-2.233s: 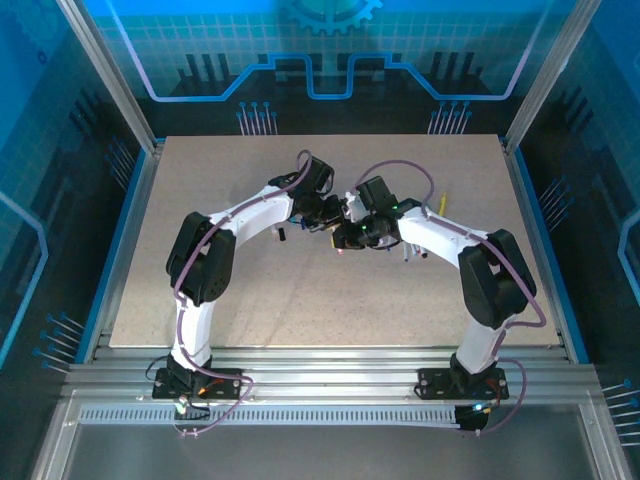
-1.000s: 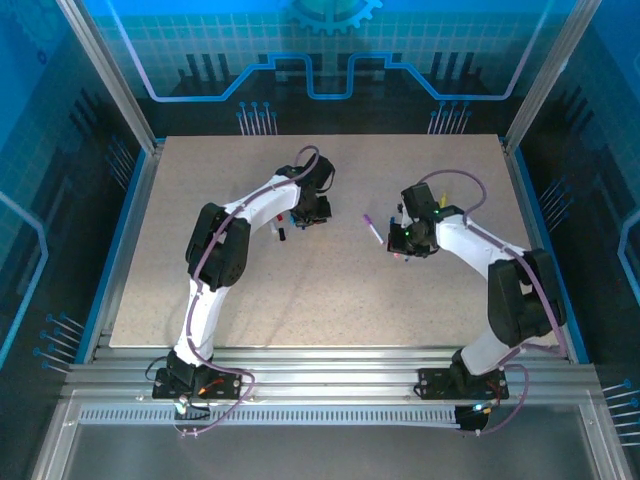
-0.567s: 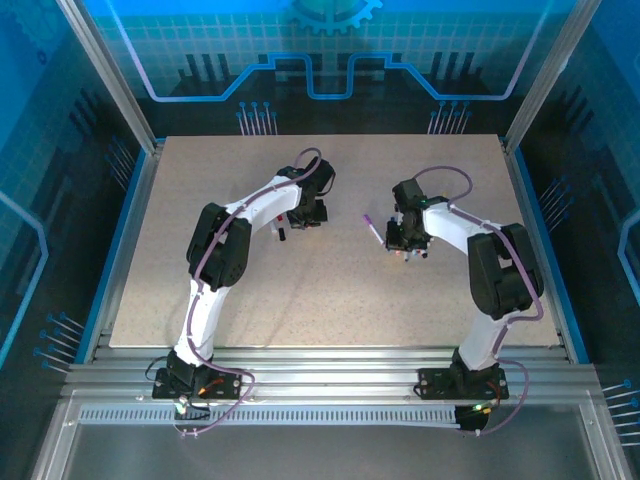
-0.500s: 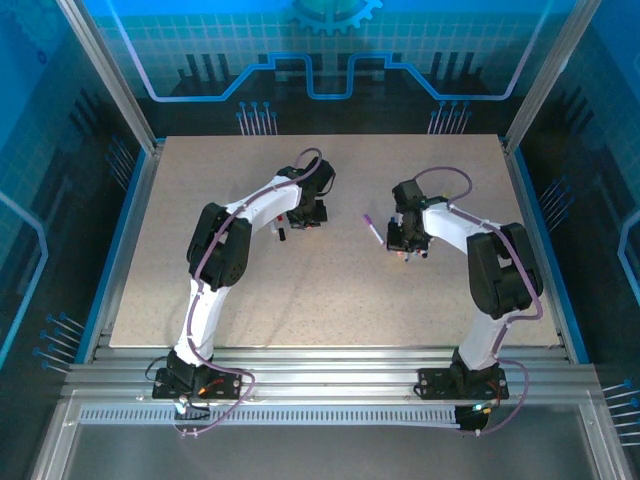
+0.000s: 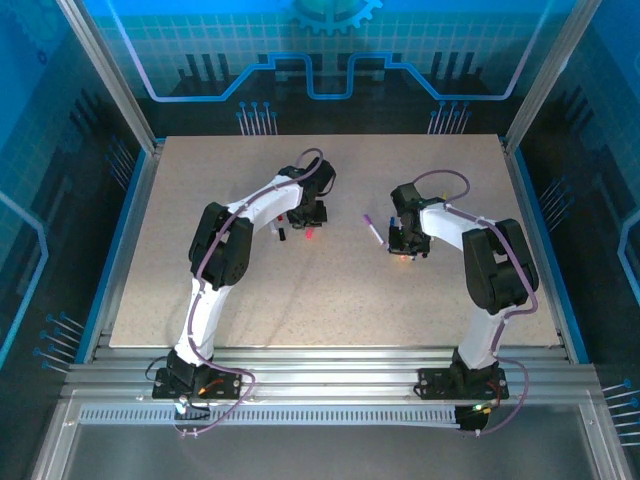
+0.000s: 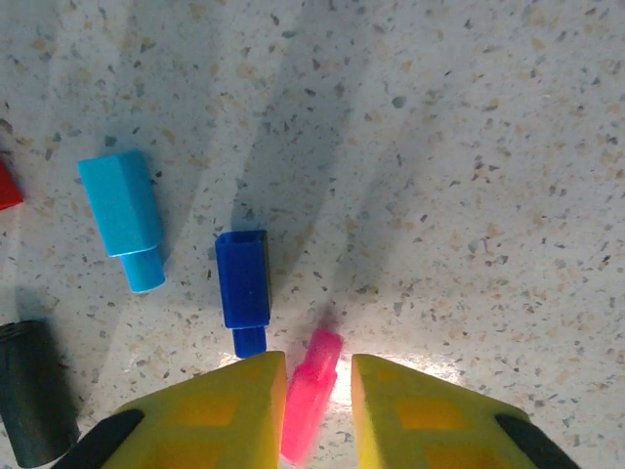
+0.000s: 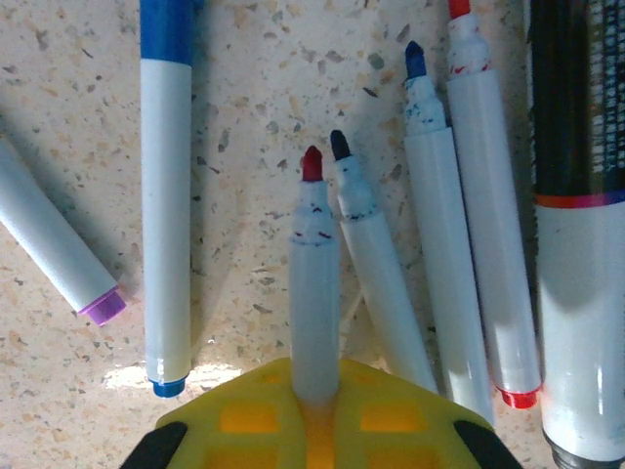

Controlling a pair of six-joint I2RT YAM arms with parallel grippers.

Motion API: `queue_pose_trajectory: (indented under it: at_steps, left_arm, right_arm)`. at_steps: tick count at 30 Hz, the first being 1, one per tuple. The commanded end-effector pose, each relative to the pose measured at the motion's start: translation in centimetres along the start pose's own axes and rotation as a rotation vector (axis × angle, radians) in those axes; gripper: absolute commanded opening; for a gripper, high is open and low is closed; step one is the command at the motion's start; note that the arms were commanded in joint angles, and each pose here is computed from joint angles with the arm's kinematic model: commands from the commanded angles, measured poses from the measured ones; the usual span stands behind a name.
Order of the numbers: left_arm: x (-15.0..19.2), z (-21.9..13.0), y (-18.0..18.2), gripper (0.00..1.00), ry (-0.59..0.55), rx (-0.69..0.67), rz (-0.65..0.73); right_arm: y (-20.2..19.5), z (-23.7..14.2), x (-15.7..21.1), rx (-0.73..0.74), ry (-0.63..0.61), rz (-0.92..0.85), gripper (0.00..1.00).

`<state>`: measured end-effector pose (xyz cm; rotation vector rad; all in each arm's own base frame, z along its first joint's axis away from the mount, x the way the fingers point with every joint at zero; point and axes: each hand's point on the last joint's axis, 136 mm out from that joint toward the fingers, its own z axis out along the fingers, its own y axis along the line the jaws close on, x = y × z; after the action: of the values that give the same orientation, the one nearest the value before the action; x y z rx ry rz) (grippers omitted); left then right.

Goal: Open the pen caps

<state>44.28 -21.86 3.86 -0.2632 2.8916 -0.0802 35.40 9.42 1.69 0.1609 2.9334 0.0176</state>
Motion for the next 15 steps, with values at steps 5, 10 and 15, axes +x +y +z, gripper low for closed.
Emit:
queue_pose_trajectory:
  at_steps: [5, 10, 15]
  left_arm:
    - [-0.6, -0.7, 0.2, 0.26, -0.014, -0.022, 0.02]
    - [-1.1, -1.8, -0.1, 0.26, -0.036, -0.009, 0.021]
    - [-1.8, -3.1, -0.6, 0.26, -0.059, 0.018, 0.019]
  right_arm:
    - [-1.6, 0.0, 0.8, 0.081, 0.041, 0.001, 0.16]
    - [-1.5, -1.1, 0.5, 0.077, 0.02, 0.001, 0.22]
    - [-1.5, -2.5, 0.0, 0.07, -0.005, -0.005, 0.26]
